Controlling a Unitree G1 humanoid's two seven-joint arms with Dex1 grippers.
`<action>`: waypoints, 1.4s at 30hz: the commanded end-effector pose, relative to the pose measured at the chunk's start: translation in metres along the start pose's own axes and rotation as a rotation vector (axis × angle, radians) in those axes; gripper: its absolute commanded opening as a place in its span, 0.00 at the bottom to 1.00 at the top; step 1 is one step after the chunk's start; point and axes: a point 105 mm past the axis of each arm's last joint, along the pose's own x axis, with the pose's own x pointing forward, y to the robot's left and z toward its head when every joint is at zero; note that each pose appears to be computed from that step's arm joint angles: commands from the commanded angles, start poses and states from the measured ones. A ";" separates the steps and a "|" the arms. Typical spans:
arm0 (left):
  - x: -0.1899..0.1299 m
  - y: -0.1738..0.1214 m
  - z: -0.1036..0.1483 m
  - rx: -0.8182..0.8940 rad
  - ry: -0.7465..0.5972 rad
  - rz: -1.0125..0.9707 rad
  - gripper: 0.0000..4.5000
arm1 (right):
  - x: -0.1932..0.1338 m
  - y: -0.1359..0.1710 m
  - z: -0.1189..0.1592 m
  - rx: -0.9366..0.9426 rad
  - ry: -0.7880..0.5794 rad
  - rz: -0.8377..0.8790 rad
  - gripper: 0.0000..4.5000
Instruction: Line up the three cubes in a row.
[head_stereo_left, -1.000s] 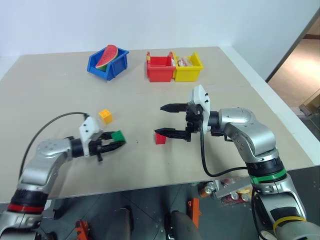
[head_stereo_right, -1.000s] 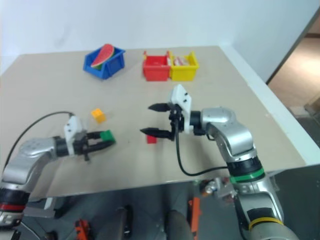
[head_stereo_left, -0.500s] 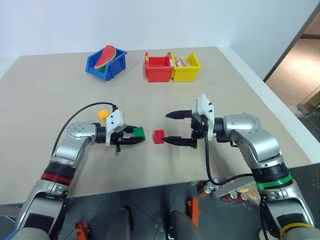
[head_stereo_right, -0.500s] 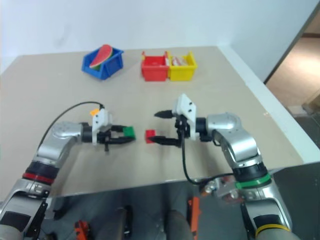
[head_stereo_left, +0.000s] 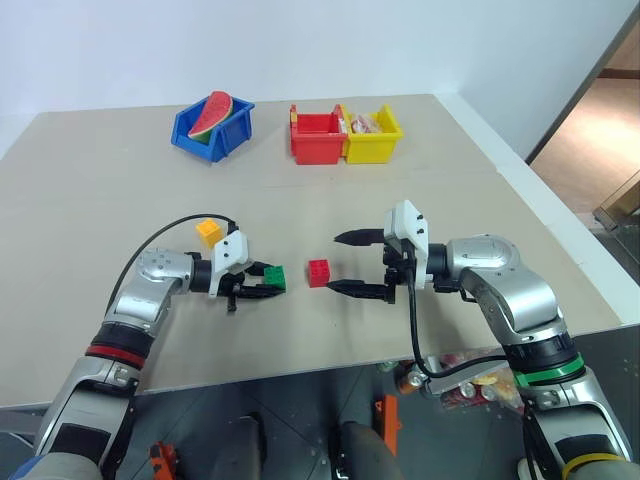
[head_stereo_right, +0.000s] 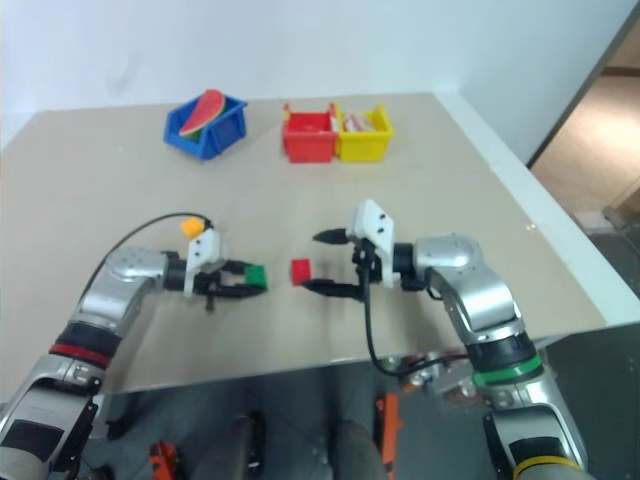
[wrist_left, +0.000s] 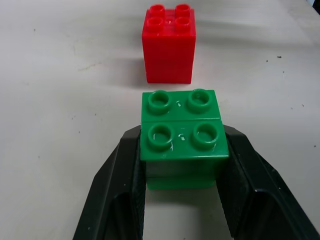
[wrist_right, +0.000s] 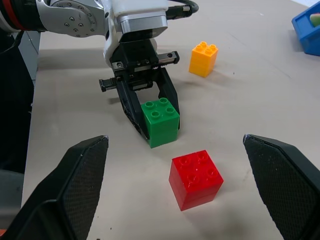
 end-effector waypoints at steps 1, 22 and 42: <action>0.000 0.003 0.009 0.044 -0.008 0.005 0.30 | -0.004 0.002 0.013 -0.049 -0.024 -0.006 1.00; -0.095 0.032 0.069 -0.051 -0.170 0.430 1.00 | -0.003 -0.001 0.015 -0.045 -0.031 0.000 1.00; -0.126 0.071 0.007 -0.187 -0.083 0.662 1.00 | -0.003 -0.019 0.032 0.058 -0.126 -0.058 1.00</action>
